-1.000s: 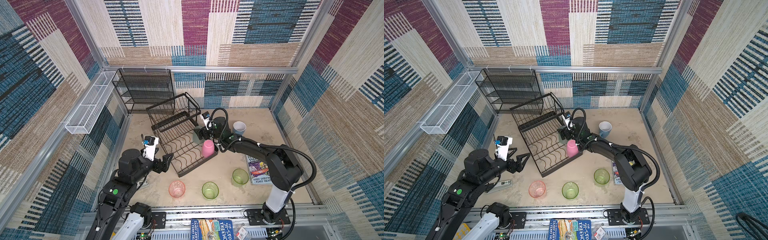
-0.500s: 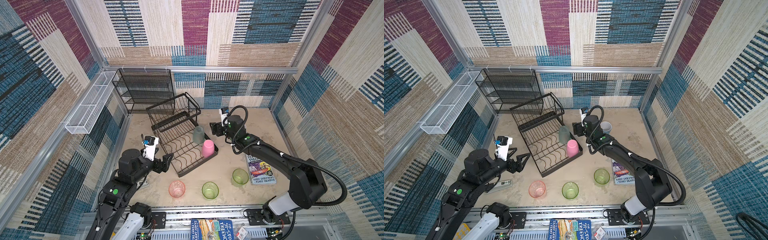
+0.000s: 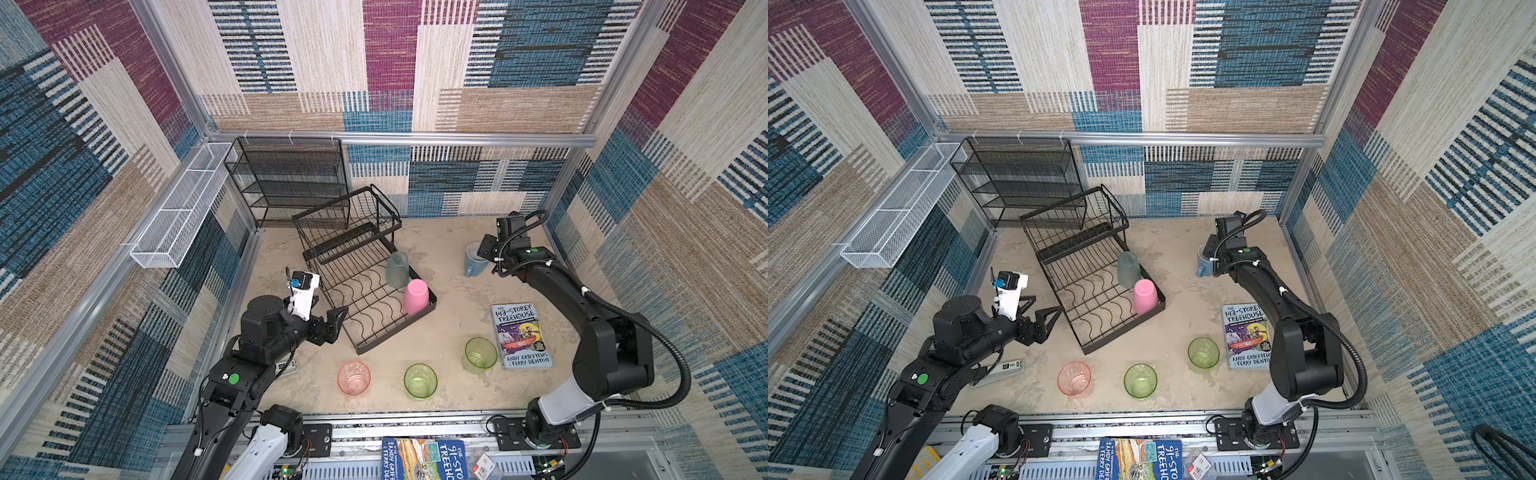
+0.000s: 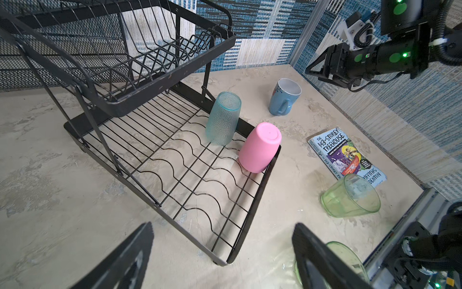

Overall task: Load cups into a dish rack
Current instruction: Pick up the cup from the top-right of the table.

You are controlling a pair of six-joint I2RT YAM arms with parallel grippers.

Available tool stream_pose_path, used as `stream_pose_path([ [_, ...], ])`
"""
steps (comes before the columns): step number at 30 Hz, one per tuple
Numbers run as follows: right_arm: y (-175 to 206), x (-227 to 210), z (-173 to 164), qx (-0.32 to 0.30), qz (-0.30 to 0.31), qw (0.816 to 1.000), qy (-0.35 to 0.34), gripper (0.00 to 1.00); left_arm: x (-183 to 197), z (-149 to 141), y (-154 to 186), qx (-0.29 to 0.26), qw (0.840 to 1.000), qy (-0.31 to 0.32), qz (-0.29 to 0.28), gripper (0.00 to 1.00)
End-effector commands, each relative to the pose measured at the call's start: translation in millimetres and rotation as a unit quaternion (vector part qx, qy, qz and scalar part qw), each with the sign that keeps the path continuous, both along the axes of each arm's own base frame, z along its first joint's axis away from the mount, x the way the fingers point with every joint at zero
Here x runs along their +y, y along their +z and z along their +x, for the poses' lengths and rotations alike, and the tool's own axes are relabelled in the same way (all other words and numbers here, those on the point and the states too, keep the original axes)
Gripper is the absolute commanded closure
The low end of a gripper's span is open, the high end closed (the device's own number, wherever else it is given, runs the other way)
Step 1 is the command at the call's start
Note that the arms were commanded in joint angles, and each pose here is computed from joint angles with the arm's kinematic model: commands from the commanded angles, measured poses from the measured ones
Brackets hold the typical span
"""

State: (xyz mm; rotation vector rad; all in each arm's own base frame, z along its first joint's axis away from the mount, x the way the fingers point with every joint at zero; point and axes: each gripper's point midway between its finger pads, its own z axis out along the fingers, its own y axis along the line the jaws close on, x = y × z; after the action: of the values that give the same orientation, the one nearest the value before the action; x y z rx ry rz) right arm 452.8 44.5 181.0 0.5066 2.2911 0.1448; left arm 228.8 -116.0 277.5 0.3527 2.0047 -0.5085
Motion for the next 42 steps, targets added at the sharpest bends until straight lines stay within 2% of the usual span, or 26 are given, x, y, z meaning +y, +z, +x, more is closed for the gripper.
stream_pose_path([
  [1, -18.3, -8.8, -9.4, 0.046, 0.028, 0.998, -0.035, 0.41, -1.8, 2.7, 4.1, -0.009, 1.0, -0.001, -0.006, 0.1],
  [14, -55.1, -11.5, 19.1, 0.091, 0.074, 0.992, -0.042, 0.45, 1.5, 4.0, 2.3, -0.008, 1.0, 0.007, 0.002, 0.11],
  [17, -57.3, -12.2, 23.2, 0.094, 0.075, 0.992, -0.047, 0.51, 1.2, 5.0, 0.4, -0.005, 1.0, 0.007, 0.004, 0.11],
  [22, -64.4, -12.0, 24.0, 0.104, 0.08, 0.99, -0.051, 0.54, 0.8, 6.3, -0.2, -0.003, 1.0, 0.007, 0.005, 0.11],
  [25, -67.4, -11.0, 23.0, 0.109, 0.085, 0.989, -0.05, 0.61, 0.7, 6.6, 0.1, -0.003, 1.0, 0.007, 0.004, 0.11],
  [27, -69.3, -10.0, 22.3, 0.113, 0.089, 0.988, -0.048, 0.69, 0.4, 6.9, -0.6, -0.002, 1.0, 0.006, 0.005, 0.11],
  [37, -64.8, -6.2, 16.9, 0.104, 0.098, 0.989, -0.038, 0.84, 0.2, 7.3, -1.0, 0.0, 1.0, 0.007, 0.004, 0.11],
  [40, -64.4, -3.4, 14.3, 0.1, 0.105, 0.989, -0.031, 0.92, -0.9, 7.8, -1.3, 0.003, 1.0, 0.006, 0.001, 0.11],
  [42, -61.6, -2.8, 12.7, 0.093, 0.107, 0.989, -0.029, 0.93, -2.5, 8.2, -1.4, 0.006, 1.0, 0.003, -0.003, 0.11],
])
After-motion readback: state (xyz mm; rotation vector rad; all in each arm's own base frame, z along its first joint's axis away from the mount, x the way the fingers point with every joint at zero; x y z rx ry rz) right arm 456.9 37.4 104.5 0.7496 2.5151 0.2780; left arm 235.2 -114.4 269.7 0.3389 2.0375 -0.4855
